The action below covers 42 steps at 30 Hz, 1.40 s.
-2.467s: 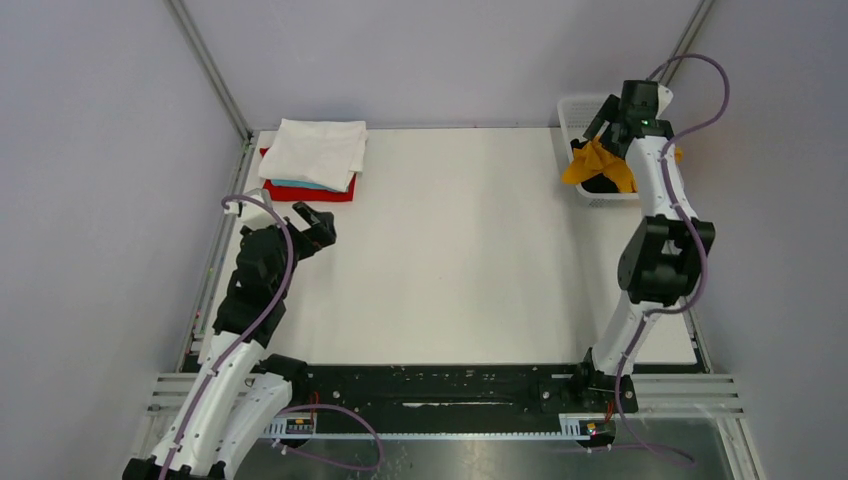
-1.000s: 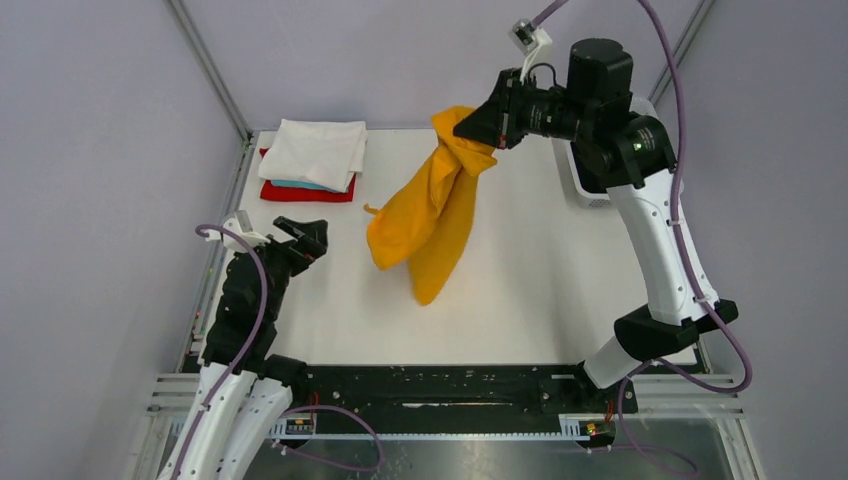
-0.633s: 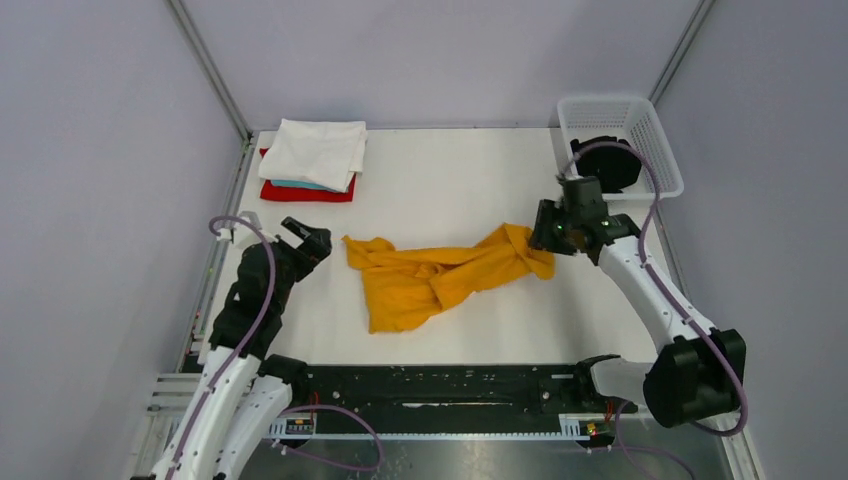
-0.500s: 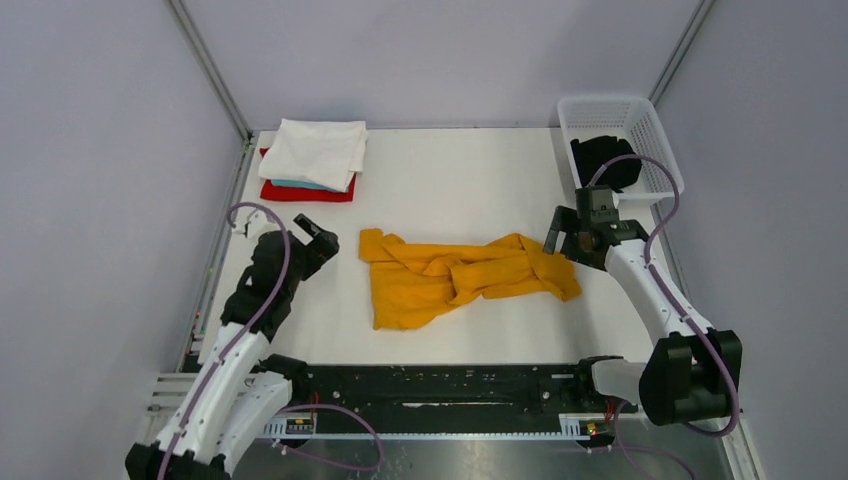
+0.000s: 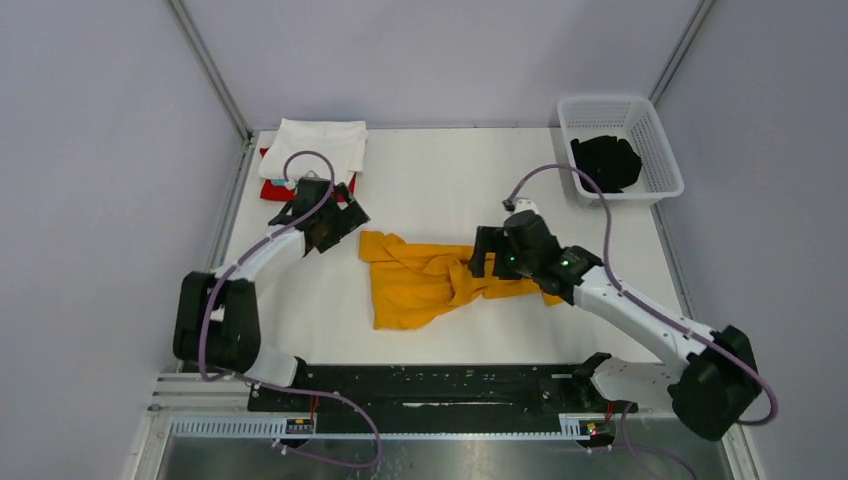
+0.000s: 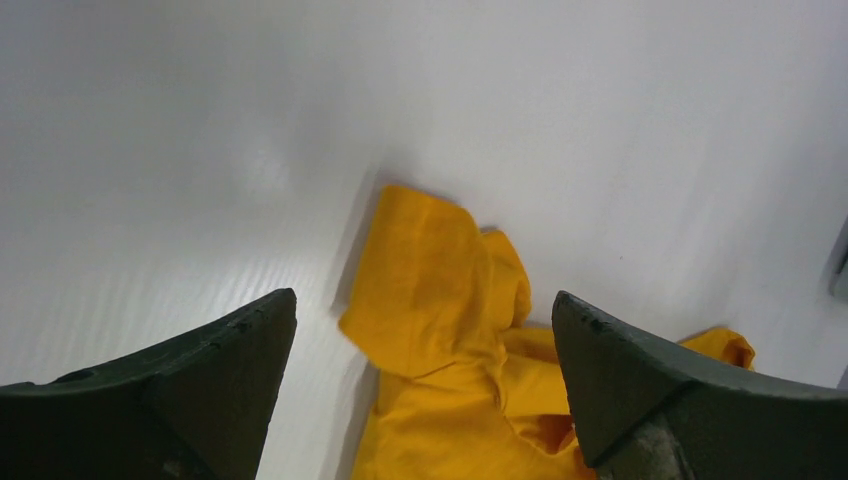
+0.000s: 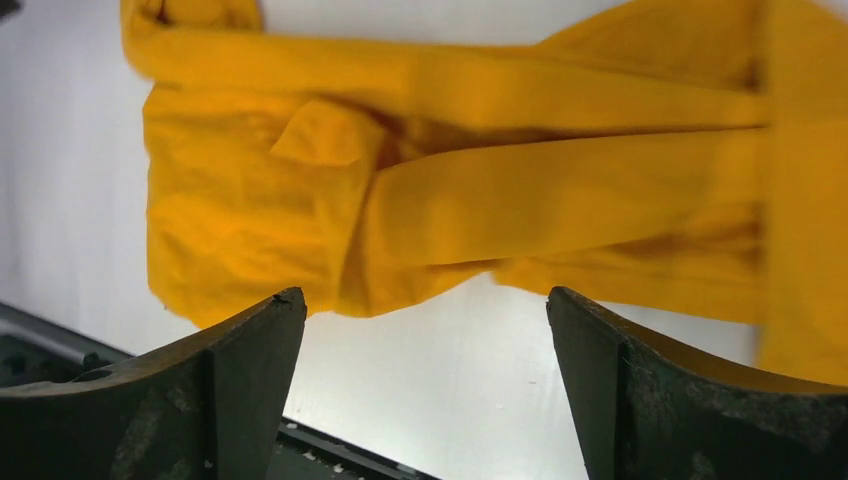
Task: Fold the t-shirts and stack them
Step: Flatten out the tshirt
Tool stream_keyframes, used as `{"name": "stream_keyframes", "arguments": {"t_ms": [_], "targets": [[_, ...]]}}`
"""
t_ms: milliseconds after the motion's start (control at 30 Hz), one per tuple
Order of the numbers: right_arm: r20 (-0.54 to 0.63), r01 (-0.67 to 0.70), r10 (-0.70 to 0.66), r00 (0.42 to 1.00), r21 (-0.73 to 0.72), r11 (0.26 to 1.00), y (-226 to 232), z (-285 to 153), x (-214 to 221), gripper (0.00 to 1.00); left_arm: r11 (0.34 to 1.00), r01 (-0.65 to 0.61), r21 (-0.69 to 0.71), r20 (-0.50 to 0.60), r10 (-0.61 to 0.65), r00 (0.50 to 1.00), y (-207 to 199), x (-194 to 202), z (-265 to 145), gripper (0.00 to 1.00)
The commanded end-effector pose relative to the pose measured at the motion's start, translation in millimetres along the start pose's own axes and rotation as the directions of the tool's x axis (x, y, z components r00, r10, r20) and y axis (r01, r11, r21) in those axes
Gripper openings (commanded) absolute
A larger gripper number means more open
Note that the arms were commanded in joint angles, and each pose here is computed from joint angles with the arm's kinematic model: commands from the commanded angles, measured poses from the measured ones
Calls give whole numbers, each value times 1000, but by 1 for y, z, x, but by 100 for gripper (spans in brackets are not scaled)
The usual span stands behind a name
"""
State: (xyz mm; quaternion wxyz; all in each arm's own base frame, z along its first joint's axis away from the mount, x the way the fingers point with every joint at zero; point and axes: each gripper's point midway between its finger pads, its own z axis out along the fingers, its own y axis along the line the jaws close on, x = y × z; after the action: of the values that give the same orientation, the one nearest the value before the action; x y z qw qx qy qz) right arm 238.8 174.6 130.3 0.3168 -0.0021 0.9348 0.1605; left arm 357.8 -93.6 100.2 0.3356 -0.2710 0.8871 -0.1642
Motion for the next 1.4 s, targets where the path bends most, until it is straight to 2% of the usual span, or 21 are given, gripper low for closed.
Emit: {"name": "stream_keyframes", "arguments": {"t_ms": [0,200,367,467,567,600,633,733,767,900,1067,1200,1367], "targets": [[-28,-33,31,999,-83,996,47,29,16,100,991,-29,130,-88,40,995,-36,1,26,99],[-54,14,-17,998,-41,999,60,54,25,96,996,-29,79,-184,43,982,-20,28,53,94],[-80,26,-26,996,-2,1000,61,72,36,87,996,-20,92,-276,45,960,-17,64,58,76],[-72,28,-27,997,11,1000,61,78,37,77,996,-11,93,-286,37,957,-14,74,57,54],[-65,36,-34,997,38,999,57,83,37,63,997,-11,76,-271,31,962,-12,71,57,18],[-68,43,-40,997,47,998,55,84,38,59,997,-13,80,-264,33,964,-14,68,57,0],[-74,52,-49,996,50,997,53,85,40,55,996,-13,87,-253,35,967,-17,65,55,0],[-54,46,-43,998,55,997,48,88,43,13,994,-24,110,-205,46,978,-24,53,44,0],[-28,30,-29,999,52,998,46,85,41,2,994,-30,108,-186,49,981,-25,48,39,0],[67,35,-40,997,80,996,28,63,29,0,996,-69,64,-88,75,993,-19,27,8,0],[268,69,-127,955,216,974,-6,-5,-22,0,991,-101,89,103,92,990,-32,-8,-53,0],[455,25,-128,881,226,974,-23,-67,-59,0,981,-124,151,243,85,966,-50,-34,-111,0],[642,38,-93,761,100,994,-17,-161,-103,0,943,-163,291,428,24,903,-78,-73,-208,0]]}}
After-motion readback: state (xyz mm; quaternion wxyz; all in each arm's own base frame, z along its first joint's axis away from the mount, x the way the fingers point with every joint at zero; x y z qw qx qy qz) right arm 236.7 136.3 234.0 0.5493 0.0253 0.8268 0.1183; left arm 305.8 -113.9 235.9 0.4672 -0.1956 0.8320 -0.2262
